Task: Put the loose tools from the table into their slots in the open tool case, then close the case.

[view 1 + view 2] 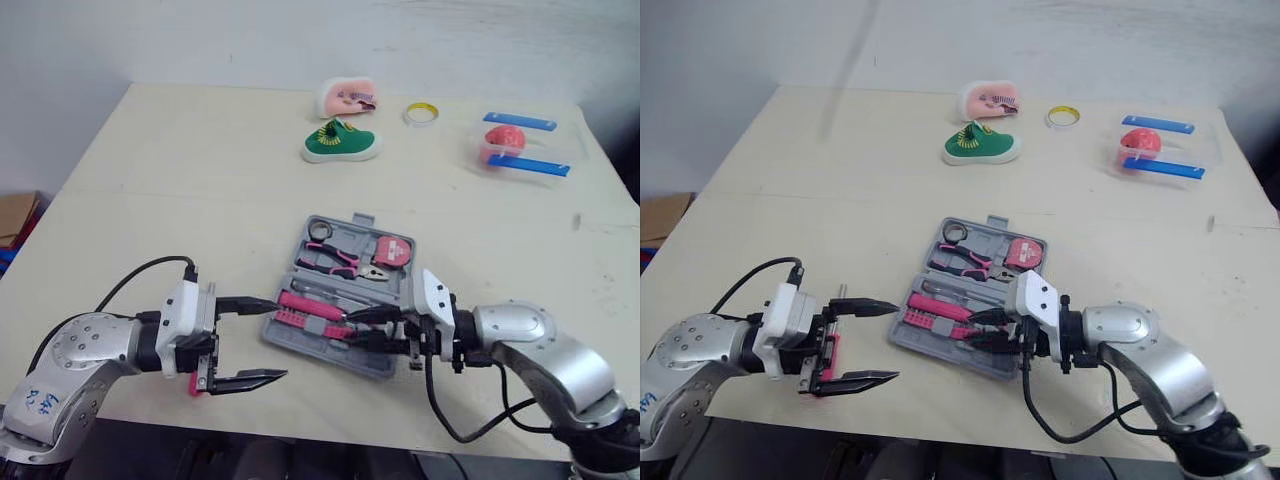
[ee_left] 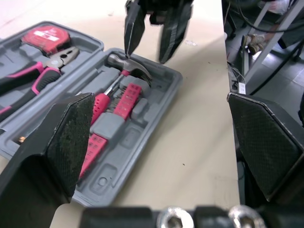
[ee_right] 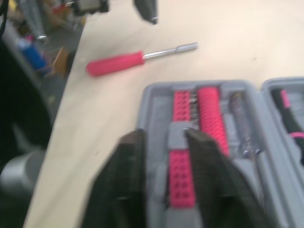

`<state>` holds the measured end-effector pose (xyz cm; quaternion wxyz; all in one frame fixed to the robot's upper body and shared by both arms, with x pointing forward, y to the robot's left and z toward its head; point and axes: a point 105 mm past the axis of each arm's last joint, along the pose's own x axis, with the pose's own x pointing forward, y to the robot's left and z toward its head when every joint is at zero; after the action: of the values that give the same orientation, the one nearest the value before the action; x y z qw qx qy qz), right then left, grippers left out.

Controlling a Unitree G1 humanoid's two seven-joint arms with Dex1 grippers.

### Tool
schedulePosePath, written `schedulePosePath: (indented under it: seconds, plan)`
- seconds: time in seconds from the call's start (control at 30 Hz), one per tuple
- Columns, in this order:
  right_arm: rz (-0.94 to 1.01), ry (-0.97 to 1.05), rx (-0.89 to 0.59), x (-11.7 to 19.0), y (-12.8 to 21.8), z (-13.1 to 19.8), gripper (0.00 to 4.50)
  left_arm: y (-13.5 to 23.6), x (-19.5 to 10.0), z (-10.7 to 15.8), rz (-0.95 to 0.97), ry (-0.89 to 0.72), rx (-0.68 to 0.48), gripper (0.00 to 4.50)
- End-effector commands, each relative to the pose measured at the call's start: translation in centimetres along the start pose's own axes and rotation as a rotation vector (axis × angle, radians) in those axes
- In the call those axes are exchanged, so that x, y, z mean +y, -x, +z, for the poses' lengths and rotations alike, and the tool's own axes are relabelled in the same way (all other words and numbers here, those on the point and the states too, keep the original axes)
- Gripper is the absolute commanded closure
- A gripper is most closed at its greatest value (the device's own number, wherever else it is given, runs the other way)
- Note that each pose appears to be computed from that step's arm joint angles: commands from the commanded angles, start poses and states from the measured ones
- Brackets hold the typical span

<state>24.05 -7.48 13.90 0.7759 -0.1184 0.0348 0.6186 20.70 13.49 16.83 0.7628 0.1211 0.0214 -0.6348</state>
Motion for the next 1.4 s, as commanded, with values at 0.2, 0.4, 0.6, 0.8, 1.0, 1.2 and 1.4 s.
schedulePosePath:
  seconds: [0.2, 0.4, 0.6, 0.8, 1.0, 1.2, 1.4]
  plan:
    - [0.048, 0.113, 0.026, 0.6, -0.7, -1.6, 4.42, 0.4, 0.2, 0.2, 0.018, -0.019, -0.002, 0.0]
    - [-0.006, 0.144, 0.108, -0.5, -0.5, -3.1, 4.42, 0.2, 0.2, 0.2, 0.016, -0.024, 0.003, 0.0]
    - [-0.003, 0.083, 0.168, -0.6, -0.4, -4.6, 4.42, 0.4, 0.4, 0.2, 0.019, -0.023, 0.008, 0.0]
    - [-0.009, 0.034, 0.37, -0.8, 0.3, -7.2, 4.42, 0.5, 0.5, 0.2, 0.025, -0.025, 0.009, 0.0]
    - [0.019, 0.05, 0.318, -0.6, -0.6, -5.4, 4.42, 0.6, 0.8, 0.1, 0.036, -0.029, 0.015, 0.0]
    - [-0.013, 0.068, -0.02, -0.8, 1.2, -0.5, 4.42, 1.8, 2.0, -0.2, 0.113, -0.041, 0.023, 0.0]
    - [-0.289, 0.083, -0.023, -3.3, 8.7, -0.4, 4.42, 5.6, 4.9, -1.7, 0.351, -0.048, 0.028, 0.0]
